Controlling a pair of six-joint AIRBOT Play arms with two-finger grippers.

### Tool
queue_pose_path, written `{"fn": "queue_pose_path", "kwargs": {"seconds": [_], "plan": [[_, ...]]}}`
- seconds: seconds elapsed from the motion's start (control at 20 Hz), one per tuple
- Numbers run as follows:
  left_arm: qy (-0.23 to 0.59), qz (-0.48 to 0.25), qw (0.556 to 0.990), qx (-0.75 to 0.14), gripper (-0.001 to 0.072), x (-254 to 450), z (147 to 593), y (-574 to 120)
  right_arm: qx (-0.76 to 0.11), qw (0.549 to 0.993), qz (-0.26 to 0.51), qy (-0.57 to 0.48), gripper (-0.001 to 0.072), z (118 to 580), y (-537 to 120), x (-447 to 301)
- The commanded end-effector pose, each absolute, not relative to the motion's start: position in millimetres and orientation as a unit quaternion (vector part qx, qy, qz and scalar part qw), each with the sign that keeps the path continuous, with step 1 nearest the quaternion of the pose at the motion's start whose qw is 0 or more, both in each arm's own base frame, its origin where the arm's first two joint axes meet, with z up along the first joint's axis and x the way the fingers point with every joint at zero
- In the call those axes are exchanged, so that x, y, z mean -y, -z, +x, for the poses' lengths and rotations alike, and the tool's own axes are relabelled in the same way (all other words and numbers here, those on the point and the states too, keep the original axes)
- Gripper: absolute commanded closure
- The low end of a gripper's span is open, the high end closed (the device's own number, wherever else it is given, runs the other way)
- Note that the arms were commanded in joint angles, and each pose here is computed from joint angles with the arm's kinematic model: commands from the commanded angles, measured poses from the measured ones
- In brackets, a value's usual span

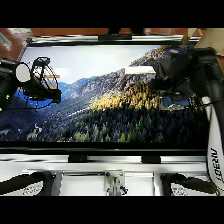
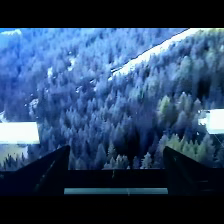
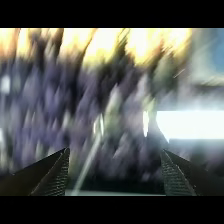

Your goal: Fold the shirts.

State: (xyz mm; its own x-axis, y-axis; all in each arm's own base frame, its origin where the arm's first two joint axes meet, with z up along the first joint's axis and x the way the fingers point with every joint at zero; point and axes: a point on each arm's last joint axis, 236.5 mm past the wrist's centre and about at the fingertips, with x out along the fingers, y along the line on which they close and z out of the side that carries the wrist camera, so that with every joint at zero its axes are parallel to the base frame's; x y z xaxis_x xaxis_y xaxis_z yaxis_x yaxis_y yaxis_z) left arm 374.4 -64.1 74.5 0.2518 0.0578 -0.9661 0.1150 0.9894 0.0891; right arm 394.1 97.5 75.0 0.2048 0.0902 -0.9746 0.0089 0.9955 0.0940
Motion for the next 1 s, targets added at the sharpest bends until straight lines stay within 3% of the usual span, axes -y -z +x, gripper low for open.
{"fn": "queue_pose_path", "kwargs": {"seconds": [0.0, 0.95], "plan": [[-0.009, 0.075, 0.777, -0.625, 0.0035, 57.4, 369.9, -69.2, -0.671, 0.74, -0.01, -0.041, 0.0038, 366.7, -60.9, -122.4], [-0.009, 0.075, 0.777, -0.625, 0.0036, 57.5, 369.9, -68.9, -0.672, 0.739, -0.009, -0.047, 0.0038, 365.3, -61.0, -126.8]]}}
